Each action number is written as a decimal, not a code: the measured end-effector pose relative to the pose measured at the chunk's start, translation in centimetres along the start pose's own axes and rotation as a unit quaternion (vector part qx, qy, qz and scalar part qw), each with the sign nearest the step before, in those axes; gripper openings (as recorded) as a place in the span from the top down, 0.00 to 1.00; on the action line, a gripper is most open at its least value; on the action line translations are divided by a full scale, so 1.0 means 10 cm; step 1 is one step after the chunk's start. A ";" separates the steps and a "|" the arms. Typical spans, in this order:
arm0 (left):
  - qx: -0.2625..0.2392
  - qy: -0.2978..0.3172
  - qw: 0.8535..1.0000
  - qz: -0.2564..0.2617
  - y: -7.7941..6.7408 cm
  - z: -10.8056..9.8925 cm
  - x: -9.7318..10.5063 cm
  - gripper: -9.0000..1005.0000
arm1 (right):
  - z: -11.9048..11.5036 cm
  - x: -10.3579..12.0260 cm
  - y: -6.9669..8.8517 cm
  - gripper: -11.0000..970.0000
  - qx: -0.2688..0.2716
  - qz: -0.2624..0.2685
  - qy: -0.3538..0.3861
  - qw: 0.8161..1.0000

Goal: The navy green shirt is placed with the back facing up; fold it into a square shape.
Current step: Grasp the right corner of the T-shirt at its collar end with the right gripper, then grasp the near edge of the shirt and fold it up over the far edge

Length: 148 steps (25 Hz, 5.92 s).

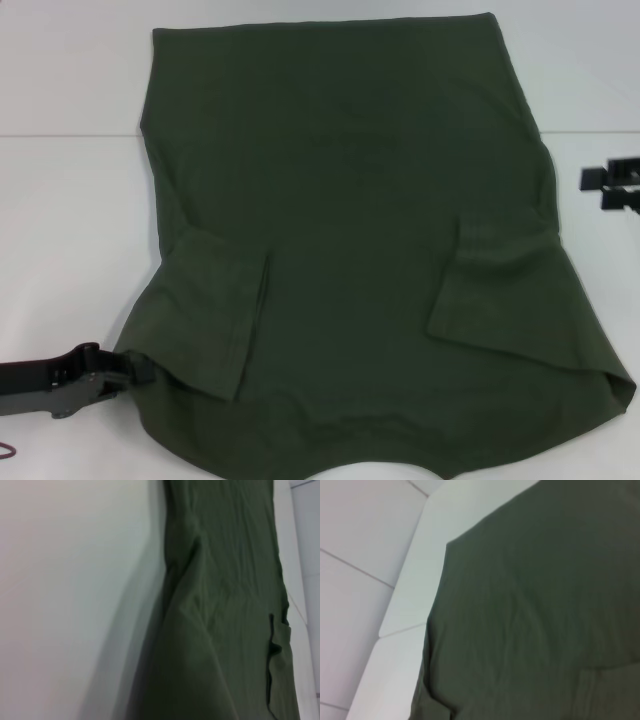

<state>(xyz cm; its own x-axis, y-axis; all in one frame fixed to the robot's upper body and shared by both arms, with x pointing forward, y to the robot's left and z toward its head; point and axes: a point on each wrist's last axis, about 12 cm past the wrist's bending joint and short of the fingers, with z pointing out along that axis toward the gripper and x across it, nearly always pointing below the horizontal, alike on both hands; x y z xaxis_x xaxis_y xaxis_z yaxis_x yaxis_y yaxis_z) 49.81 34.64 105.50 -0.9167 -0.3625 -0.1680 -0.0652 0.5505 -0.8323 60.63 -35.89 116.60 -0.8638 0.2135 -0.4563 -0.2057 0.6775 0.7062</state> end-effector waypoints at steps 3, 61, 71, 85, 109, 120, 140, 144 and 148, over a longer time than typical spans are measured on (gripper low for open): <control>0.002 0.000 1.000 0.013 -0.01 0.00 -0.01 0.77 | -0.12 0.08 -0.04 0.36 0.006 -0.004 0.022 1.000; 0.013 -0.014 0.999 0.039 -0.16 0.10 -0.19 0.95 | 0.18 0.73 -0.29 0.36 0.136 -0.039 0.185 0.973; 0.015 -0.017 0.999 0.037 -0.15 0.09 -0.19 0.95 | 0.34 0.75 -0.22 0.37 0.115 -0.045 0.198 0.972; 0.017 -0.022 0.999 0.037 -0.14 0.08 -0.18 0.95 | 0.35 0.74 -0.16 0.36 0.090 -0.044 0.194 0.976; 0.015 -0.026 0.999 0.036 -0.13 0.07 -0.18 0.95 | 0.42 0.79 -0.13 0.65 0.089 -0.048 0.225 0.969; 0.018 -0.030 0.999 0.041 -0.15 0.06 -0.21 0.95 | 0.40 0.77 -0.13 0.90 0.089 -0.050 0.223 0.969; 0.073 0.116 0.987 0.087 -0.19 -0.25 0.18 0.95 | -0.06 1.13 -0.22 0.96 0.010 -0.026 0.260 0.965; 0.079 0.127 0.985 0.090 -0.18 -0.27 0.23 0.95 | -0.11 1.23 -0.25 0.96 -0.010 -0.024 0.252 0.967; 0.121 0.105 0.981 0.111 -0.34 -0.23 0.08 0.95 | -0.06 1.10 -0.16 0.96 -0.054 -0.032 0.197 0.978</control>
<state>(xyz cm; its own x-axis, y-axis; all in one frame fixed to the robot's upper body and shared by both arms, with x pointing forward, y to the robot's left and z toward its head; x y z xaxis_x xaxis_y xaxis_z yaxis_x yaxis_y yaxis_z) 48.37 34.21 109.39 -0.9605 -0.0777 -0.2672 0.2166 0.3942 -0.8931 51.17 -35.10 110.77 -0.9535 -0.1297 -0.2721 -0.2942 0.5972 0.7462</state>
